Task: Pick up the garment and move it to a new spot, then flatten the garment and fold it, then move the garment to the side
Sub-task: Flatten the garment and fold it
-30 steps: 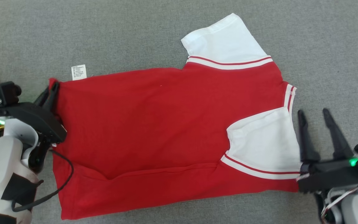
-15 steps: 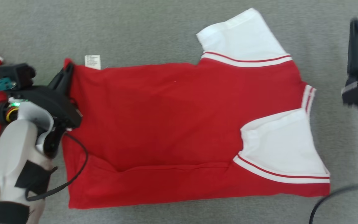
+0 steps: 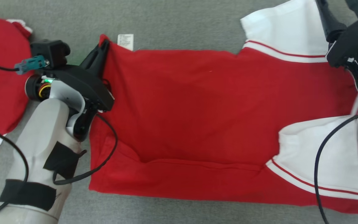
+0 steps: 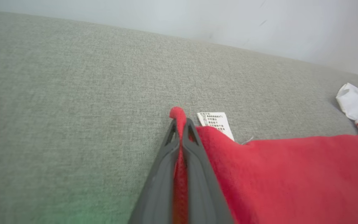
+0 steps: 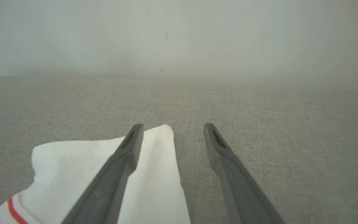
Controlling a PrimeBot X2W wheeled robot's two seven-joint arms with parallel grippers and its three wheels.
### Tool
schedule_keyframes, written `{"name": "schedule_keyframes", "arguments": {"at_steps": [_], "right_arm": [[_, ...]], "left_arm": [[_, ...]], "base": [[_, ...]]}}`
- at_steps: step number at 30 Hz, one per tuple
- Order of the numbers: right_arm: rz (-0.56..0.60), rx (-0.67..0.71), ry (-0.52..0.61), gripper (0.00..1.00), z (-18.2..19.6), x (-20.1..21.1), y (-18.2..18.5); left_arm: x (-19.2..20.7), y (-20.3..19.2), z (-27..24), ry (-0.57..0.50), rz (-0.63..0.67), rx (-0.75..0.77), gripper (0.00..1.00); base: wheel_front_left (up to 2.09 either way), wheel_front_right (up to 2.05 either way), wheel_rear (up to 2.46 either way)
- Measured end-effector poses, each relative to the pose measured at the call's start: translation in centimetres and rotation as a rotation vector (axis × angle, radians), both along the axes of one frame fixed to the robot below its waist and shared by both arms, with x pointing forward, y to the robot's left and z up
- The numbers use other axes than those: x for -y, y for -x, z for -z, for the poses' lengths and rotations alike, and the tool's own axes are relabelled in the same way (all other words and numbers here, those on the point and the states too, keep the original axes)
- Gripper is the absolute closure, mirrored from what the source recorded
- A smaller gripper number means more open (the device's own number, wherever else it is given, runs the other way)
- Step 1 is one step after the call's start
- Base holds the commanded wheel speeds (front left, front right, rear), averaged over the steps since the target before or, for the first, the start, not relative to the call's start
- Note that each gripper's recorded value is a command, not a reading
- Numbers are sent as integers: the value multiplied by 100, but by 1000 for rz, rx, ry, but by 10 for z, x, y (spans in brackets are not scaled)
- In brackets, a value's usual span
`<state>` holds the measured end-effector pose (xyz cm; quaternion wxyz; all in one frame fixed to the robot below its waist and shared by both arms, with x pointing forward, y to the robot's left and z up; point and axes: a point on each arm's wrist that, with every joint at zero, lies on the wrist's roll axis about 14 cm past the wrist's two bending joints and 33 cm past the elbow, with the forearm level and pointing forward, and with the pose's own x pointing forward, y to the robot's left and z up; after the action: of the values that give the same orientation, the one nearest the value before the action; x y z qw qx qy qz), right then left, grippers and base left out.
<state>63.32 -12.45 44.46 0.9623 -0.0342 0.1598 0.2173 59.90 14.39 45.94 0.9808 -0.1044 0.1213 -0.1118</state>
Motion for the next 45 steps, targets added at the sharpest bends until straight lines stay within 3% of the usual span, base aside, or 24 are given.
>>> {"name": "schedule_keyframes", "arguments": {"at_steps": [7,8,9,10,11,17,22,33,45], "right_arm": [[-53,-94,68,0,36,-12,-9],[-56,-103,69,34,39,-13,-9],[-62,-108,78,52,41,-13,-9],[-64,-109,82,57,41,-13,-10],[-62,-108,75,100,39,-12,-11],[-54,-92,35,100,32,-10,-11],[-94,-6,-35,100,5,-18,-5],[-221,61,-85,100,-21,-7,60],[-230,38,-164,100,-28,14,135]], "left_arm": [[-7,-1,11,-11,-9,-12,100],[-7,-2,12,-9,-9,-14,100],[-7,-2,12,-9,-8,-14,100],[-6,-3,11,-9,-5,-12,100],[-6,-3,11,-3,-2,-12,100],[-5,-3,7,0,1,-1,100],[-4,-1,-6,38,7,26,100],[-6,26,-24,111,51,41,100],[-4,67,-44,235,84,24,100]], "base": [[0,0,0],[0,0,0],[0,0,0],[0,0,0],[0,0,0],[0,0,0],[0,0,0],[0,0,0],[0,0,0]]}}
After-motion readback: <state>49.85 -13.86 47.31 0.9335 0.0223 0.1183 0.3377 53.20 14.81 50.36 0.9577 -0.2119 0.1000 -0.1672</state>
